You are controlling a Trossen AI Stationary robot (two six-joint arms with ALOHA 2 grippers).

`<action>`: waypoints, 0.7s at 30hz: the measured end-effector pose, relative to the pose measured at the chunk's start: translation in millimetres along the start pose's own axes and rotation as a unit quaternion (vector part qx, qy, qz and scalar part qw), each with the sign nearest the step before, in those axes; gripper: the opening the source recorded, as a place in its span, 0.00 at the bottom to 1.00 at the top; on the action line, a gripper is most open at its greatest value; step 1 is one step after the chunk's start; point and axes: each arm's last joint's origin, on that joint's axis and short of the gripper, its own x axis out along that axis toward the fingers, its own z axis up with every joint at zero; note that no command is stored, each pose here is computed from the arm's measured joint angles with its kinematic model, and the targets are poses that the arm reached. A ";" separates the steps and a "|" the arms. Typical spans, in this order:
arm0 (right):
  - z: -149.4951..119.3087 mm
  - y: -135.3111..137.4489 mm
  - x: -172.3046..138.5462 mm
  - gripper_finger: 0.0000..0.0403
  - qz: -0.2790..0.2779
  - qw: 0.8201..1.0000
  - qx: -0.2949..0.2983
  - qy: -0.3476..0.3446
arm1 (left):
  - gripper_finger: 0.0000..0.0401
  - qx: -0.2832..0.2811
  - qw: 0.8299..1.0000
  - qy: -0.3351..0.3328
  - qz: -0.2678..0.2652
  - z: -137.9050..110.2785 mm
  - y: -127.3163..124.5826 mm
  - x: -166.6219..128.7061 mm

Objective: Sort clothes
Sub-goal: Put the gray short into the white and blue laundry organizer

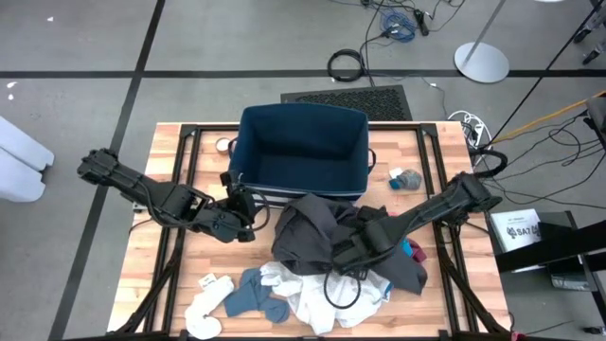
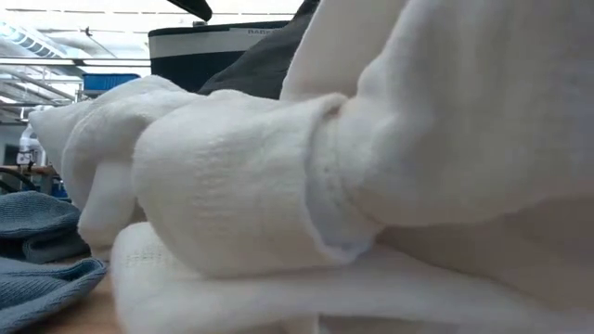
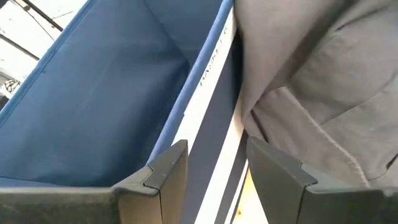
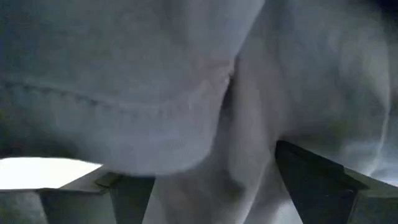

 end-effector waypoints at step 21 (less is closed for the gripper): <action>2.9 -22.0 -78.2 0.00 0.038 0.991 0.046 -0.117 | 0.44 0.004 1.000 -0.008 0.000 1.9 -0.3 0.2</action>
